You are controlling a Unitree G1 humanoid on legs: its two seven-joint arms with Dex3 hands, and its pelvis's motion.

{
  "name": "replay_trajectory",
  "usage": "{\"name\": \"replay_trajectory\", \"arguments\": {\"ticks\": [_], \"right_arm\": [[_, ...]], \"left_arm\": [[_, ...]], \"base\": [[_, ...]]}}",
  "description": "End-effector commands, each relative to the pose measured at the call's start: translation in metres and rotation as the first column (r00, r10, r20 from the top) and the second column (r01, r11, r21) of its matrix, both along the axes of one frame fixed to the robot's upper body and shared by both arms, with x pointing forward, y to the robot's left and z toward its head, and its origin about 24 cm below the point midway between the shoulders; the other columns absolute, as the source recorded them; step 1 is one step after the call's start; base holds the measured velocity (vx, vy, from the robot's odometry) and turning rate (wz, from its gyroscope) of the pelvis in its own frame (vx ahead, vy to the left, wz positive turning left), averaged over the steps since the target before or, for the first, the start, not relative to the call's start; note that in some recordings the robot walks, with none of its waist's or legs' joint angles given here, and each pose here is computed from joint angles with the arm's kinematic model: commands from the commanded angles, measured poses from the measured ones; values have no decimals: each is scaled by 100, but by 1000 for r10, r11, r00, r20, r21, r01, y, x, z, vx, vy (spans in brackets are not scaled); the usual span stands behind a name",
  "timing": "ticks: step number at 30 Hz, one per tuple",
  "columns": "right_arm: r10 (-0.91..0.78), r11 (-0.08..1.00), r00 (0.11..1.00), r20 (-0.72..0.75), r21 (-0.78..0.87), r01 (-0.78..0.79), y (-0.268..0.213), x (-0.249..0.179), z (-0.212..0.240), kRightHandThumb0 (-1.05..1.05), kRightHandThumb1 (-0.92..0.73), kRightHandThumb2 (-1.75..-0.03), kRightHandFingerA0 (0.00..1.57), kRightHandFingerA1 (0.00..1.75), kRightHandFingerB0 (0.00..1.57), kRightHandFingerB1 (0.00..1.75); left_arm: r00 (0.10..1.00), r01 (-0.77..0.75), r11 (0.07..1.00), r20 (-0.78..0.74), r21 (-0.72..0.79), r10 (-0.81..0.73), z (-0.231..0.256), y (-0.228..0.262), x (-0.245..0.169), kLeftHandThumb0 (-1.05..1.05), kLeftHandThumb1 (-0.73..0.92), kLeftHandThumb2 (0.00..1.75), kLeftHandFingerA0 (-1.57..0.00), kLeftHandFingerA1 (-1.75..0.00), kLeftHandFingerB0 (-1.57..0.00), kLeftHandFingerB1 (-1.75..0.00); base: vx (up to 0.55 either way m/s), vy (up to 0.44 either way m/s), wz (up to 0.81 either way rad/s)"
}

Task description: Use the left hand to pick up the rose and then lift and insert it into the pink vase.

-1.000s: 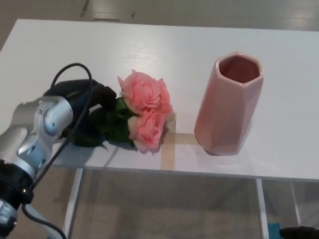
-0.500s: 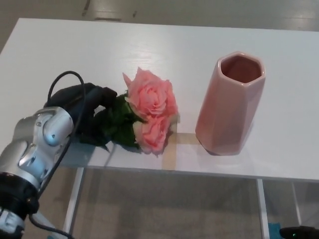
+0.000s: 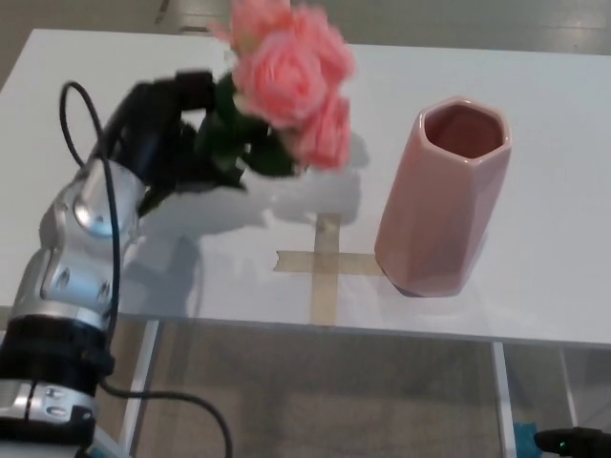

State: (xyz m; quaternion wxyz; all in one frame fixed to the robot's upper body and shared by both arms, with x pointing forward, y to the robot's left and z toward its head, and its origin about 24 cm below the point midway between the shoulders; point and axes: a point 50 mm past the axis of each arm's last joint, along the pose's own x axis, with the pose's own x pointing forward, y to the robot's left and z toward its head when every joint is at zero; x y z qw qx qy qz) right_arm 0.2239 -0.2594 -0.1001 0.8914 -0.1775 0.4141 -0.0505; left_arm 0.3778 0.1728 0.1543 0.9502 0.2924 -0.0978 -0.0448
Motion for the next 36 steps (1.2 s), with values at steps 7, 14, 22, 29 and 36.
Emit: {"name": "replay_trajectory", "arguments": {"ticks": [7, 14, 22, 29, 36], "right_arm": [[-3, 1000, 1000, -19, -7, 3, -4, -3, -1, -36, -66, -59, 60, 41, 55, 39], [-9, 1000, 1000, -26, -6, 9, -5, -5, -2, -36, -66, -59, 60, 41, 54, 39], [-12, 1000, 999, -30, -5, 12, -5, -6, -2, -36, -66, -59, 59, 41, 53, 38], [-6, 1000, 1000, -27, -6, 5, -6, -5, -1, -36, -66, -59, 59, 41, 54, 39], [-4, 1000, 1000, -27, -5, 4, -6, -5, -1, -36, -66, -59, 59, 41, 54, 39]], "left_arm": [[991, 68, 984, 127, -164, -47, 58, -4, -2, -16, 86, 67, -89, -129, -78, -96], [982, 145, 957, 156, -249, -108, 86, -11, -2, -16, 86, 66, -92, -129, -79, -96], [971, 222, 896, 174, -385, -165, 114, -22, 0, -18, 86, 67, -94, -132, -81, -93], [954, 290, 859, 202, -423, -222, 140, -39, -4, -19, 85, 66, -98, -132, -83, -89], [926, 376, 813, 220, -444, -308, 150, -61, -14, -19, 85, 66, -99, -130, -85, -85]], "base": [[0, 0, 0], [0, 0, 0], [0, 0, 0], [0, 0, 0], [0, 0, 0]]}}
